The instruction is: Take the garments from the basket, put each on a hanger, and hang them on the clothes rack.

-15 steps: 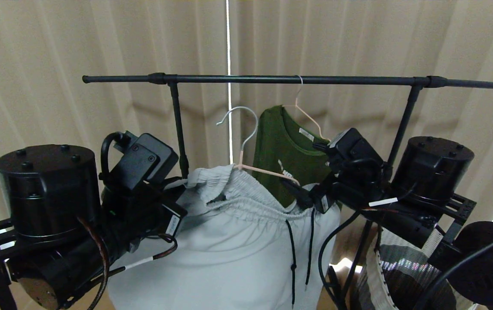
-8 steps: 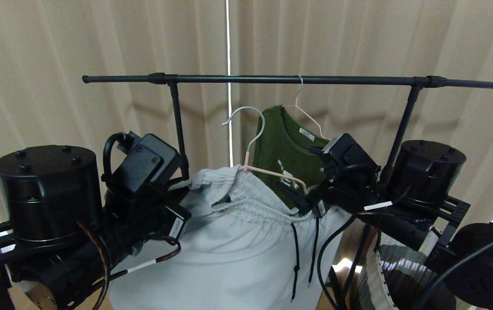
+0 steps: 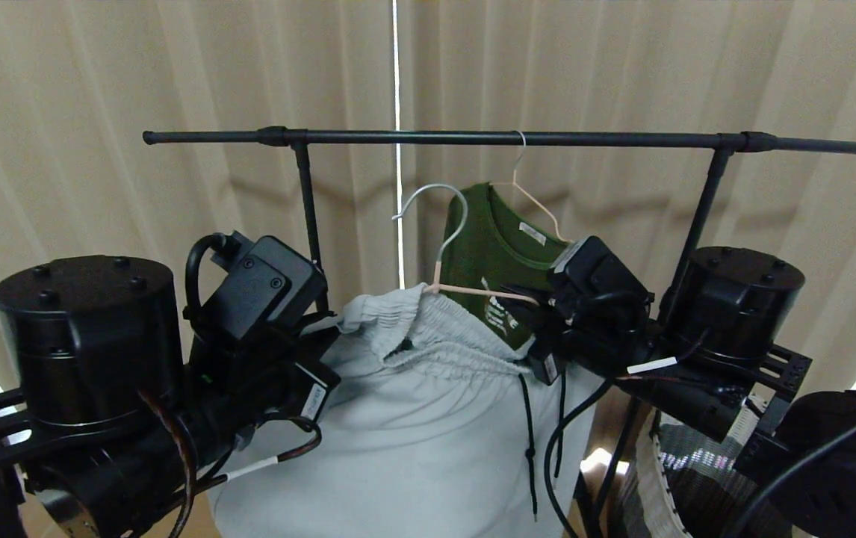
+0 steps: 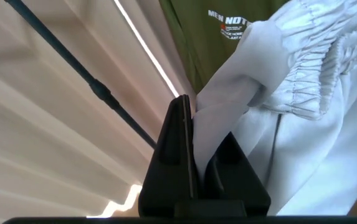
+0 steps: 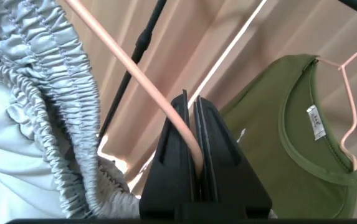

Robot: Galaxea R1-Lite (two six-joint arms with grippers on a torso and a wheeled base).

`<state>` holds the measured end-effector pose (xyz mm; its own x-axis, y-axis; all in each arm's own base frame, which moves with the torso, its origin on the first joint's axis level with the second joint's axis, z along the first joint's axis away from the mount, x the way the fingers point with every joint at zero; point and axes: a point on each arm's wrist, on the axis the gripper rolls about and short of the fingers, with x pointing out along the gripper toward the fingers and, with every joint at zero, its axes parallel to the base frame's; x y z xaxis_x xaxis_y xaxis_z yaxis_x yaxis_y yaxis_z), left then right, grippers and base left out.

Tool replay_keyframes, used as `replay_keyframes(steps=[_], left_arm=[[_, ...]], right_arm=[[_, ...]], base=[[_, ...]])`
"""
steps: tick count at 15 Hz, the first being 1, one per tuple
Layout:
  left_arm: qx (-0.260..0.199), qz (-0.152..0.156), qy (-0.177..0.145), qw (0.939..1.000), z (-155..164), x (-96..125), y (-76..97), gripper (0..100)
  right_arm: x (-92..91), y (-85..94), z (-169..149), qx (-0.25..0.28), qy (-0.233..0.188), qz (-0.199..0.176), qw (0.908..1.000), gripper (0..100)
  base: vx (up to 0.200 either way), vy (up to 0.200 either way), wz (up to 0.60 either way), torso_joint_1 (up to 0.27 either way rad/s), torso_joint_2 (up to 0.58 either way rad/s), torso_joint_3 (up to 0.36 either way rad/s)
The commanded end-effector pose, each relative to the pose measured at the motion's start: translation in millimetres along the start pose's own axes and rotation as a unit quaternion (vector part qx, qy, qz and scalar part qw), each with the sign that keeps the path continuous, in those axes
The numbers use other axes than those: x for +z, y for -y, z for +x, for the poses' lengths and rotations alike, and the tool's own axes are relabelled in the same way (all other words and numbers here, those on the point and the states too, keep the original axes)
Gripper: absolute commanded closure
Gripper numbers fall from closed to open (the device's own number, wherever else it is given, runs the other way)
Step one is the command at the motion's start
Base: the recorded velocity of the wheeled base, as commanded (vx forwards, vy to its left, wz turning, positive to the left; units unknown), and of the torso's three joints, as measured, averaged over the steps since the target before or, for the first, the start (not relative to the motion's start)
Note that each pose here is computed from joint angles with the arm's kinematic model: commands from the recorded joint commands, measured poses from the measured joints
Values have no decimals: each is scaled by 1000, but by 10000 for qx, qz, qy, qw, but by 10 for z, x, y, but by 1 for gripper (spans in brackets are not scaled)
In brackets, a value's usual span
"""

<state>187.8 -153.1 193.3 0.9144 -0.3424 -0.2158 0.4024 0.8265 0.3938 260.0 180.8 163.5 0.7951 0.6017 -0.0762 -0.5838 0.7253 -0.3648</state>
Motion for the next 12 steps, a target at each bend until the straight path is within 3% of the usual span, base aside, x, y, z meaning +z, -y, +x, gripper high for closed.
replay_keyframes(steps=[1,3,4,9,12], left_arm=[[42,-48,46,10000,-14,24,-21,100],[-8,-189,171,9997,-45,53,-87,100],[-240,-223,255,9991,-52,56,-94,0],[-470,-488,584,9960,-181,116,-187,0],[-222,-610,840,9944,-376,132,-390,0]], right_arm=[[3,3,1,-25,-3,-5,10000,100],[14,15,-10,-96,10,-6,10000,100],[19,18,-8,-123,15,1,9999,100],[56,85,-58,-378,14,20,9993,100],[45,191,-170,-606,-34,46,9981,100]], base=[[0,0,0,0,0,0],[0,0,0,0,0,0],[0,0,0,0,0,0],[0,0,0,0,0,0],[0,0,0,0,0,0]])
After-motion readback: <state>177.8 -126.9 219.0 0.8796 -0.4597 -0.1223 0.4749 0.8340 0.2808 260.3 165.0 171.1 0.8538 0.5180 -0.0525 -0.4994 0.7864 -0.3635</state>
